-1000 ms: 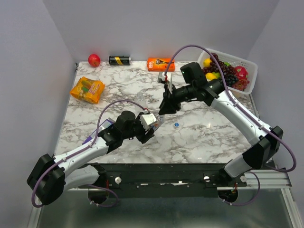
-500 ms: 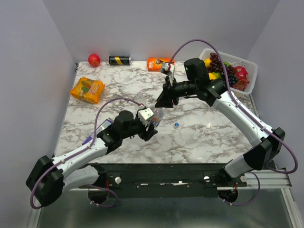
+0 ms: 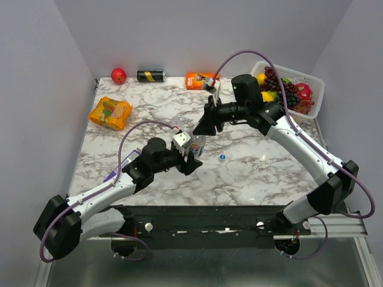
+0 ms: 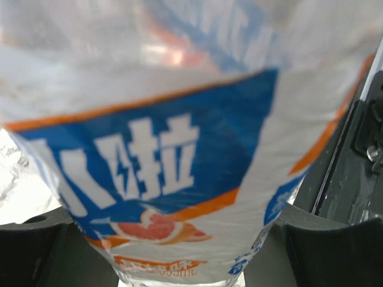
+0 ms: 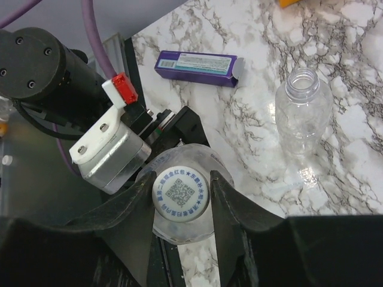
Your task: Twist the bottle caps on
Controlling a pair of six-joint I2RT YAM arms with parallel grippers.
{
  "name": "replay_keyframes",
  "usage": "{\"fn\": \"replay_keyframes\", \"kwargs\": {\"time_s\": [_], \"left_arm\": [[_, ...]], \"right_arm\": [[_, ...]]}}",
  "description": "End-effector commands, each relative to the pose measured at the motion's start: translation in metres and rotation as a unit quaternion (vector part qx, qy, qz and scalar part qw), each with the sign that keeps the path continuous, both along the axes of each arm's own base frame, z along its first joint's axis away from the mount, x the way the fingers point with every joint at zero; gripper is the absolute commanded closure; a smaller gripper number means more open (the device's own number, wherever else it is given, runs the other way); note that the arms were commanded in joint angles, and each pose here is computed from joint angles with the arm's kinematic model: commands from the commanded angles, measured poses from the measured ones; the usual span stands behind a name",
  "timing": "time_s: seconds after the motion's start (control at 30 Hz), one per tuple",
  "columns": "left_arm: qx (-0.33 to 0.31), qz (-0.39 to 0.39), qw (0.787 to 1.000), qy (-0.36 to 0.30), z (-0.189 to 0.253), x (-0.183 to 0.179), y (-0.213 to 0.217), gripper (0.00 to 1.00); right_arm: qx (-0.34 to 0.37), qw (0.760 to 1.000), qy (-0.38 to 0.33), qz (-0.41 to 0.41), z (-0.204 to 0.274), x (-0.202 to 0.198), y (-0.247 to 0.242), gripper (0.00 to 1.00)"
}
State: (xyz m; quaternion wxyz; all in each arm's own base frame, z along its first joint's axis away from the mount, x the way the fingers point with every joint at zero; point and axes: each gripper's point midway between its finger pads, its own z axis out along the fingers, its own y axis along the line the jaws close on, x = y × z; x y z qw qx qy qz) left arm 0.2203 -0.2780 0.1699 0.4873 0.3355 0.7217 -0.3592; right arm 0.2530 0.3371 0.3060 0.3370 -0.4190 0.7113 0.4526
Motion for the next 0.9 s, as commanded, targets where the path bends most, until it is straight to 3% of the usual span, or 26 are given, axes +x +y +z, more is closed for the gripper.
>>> {"fn": "replay_keyframes", "kwargs": {"time_s": [0.0, 0.07, 0.13, 0.2, 0.23, 0.27, 0.3, 0.37, 0.53, 0.87], "left_arm": [[-0.074, -0.015, 0.996, -0.044, 0.044, 0.006, -0.014, 1.00], [-0.077, -0.018, 0.996, -0.044, 0.046, 0.006, -0.014, 1.00], [-0.077, -0.020, 0.996, -0.046, 0.046, 0.005, -0.015, 1.00], [-0.073, -0.024, 0.996, -0.044, 0.042, 0.005, -0.015, 0.98], [-0.066, -0.026, 0.996, -0.050, 0.041, 0.004, -0.014, 0.83], [-0.060, -0.019, 0.997, -0.050, 0.039, 0.007, -0.012, 0.42], [-0.045, -0.001, 0.998, -0.044, 0.034, 0.009, -0.006, 0.25], [-0.008, 0.014, 0.998, -0.054, 0.026, 0.014, 0.004, 0.01], [0.059, 0.027, 0.997, -0.046, -0.003, 0.001, 0.032, 0.01], [0.065, 0.018, 0.998, -0.008, -0.016, -0.015, 0.039, 0.01]], "right_arm": [[-0.021, 0.999, 0.047, 0.000, -0.021, -0.010, -0.002, 0.52], [-0.021, 0.999, 0.045, -0.001, -0.021, -0.009, -0.001, 0.56], [-0.013, 0.999, 0.030, 0.009, -0.016, -0.009, 0.000, 0.86], [-0.003, 1.000, 0.012, 0.014, -0.004, -0.008, 0.001, 0.94], [-0.001, 1.000, -0.010, 0.020, 0.001, -0.006, 0.001, 0.99], [-0.006, 1.000, -0.018, 0.019, 0.003, -0.006, -0.002, 1.00], [-0.012, 0.999, -0.039, 0.009, 0.010, -0.002, -0.007, 1.00], [-0.036, 0.995, -0.093, -0.016, 0.014, 0.014, -0.023, 1.00], [-0.089, 0.978, -0.129, -0.136, 0.002, 0.057, -0.096, 1.00], [-0.143, 0.943, -0.174, -0.245, -0.049, 0.133, -0.171, 1.00]]}}
